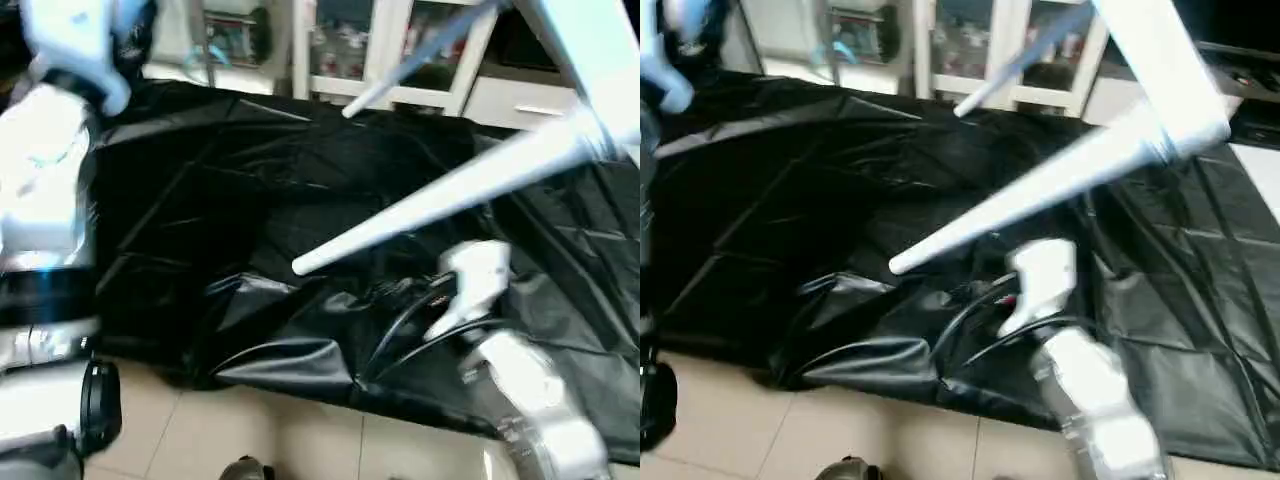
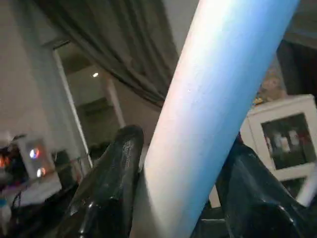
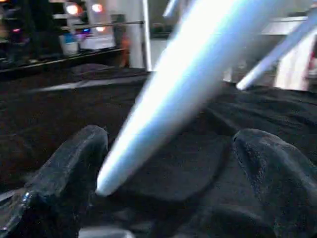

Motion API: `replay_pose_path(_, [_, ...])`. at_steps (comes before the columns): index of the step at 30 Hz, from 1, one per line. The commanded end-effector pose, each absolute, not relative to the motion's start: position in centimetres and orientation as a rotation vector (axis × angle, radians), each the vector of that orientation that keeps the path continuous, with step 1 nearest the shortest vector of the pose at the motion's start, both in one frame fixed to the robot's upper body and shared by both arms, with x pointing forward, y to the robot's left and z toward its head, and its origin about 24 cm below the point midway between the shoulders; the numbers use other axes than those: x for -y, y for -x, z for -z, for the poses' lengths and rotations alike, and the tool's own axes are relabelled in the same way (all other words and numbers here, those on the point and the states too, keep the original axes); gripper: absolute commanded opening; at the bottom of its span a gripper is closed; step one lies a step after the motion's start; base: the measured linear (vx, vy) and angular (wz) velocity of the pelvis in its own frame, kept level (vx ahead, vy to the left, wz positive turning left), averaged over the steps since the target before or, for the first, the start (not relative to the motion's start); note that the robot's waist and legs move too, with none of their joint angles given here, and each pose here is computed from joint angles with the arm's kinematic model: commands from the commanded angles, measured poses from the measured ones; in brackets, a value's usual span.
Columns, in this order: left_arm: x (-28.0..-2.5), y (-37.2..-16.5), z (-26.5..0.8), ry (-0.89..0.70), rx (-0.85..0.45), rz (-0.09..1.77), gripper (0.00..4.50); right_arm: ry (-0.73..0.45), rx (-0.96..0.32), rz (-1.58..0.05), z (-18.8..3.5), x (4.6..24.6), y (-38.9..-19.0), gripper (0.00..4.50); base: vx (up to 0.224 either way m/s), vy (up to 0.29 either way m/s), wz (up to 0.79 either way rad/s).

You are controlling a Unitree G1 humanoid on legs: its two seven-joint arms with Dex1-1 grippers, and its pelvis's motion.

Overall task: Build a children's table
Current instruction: Flip table

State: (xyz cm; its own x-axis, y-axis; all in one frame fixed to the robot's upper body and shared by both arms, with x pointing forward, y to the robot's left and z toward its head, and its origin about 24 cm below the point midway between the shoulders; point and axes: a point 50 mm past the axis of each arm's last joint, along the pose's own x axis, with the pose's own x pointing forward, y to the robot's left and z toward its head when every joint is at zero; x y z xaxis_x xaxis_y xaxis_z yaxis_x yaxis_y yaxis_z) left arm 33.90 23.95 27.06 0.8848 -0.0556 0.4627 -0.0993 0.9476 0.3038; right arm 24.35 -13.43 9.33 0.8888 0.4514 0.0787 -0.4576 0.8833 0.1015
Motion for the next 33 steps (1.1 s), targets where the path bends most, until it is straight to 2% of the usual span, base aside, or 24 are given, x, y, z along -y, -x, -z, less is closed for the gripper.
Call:
replay_pose_path(1, [-25.0, -32.1, -29.6, -0.176, 0.639, -0.105, 2.02, -0.156, 0.045, -0.458, -9.4, 13.5, -24.5, 4.50, 0.000, 0.000, 0.00])
replay_pose_path(9, [-24.3, -31.4, -29.0, -0.159, 0.625, -0.063, 2.01, -0.195, 0.110, -0.532, -10.4, 12.8, -25.0, 4.50, 0.000, 0.000, 0.00])
replay_pose_path(13, [-23.7, -31.1, -28.5, -0.169, 0.614, -0.042, 1.98, -0.221, 0.146, -0.596, -11.5, 12.2, -26.3, 4.50, 0.000, 0.000, 0.00])
replay_pose_path(14, [-23.5, -30.9, -28.2, -0.165, 0.610, -0.042, 1.97, -0.217, 0.147, -0.592, -11.6, 12.3, -27.4, 4.50, 0.000, 0.000, 0.00])
replay_pose_path(19, [-23.2, -30.6, -27.8, -0.169, 0.598, -0.042, 1.96, -0.195, 0.124, -0.545, -11.1, 12.6, -29.2, 4.50, 0.000, 0.000, 0.00])
replay_pose_path(21, [-23.1, -30.3, -27.4, -0.168, 0.589, -0.045, 1.95, -0.230, 0.107, -0.502, -10.9, 12.9, -30.0, 4.20, 0.000, 0.000, 0.00])
replay_pose_path(25, [-23.2, -30.0, -26.9, -0.167, 0.570, -0.065, 1.95, -0.288, 0.109, -0.499, -10.8, 12.9, -30.7, 3.87, 0.000, 0.000, 0.00])
replay_pose_path(33, [-23.9, -29.5, -25.6, -0.164, 0.532, -0.119, 1.95, -0.333, 0.147, -0.565, -11.2, 12.3, -30.4, 3.18, 0.000, 0.000, 0.00])
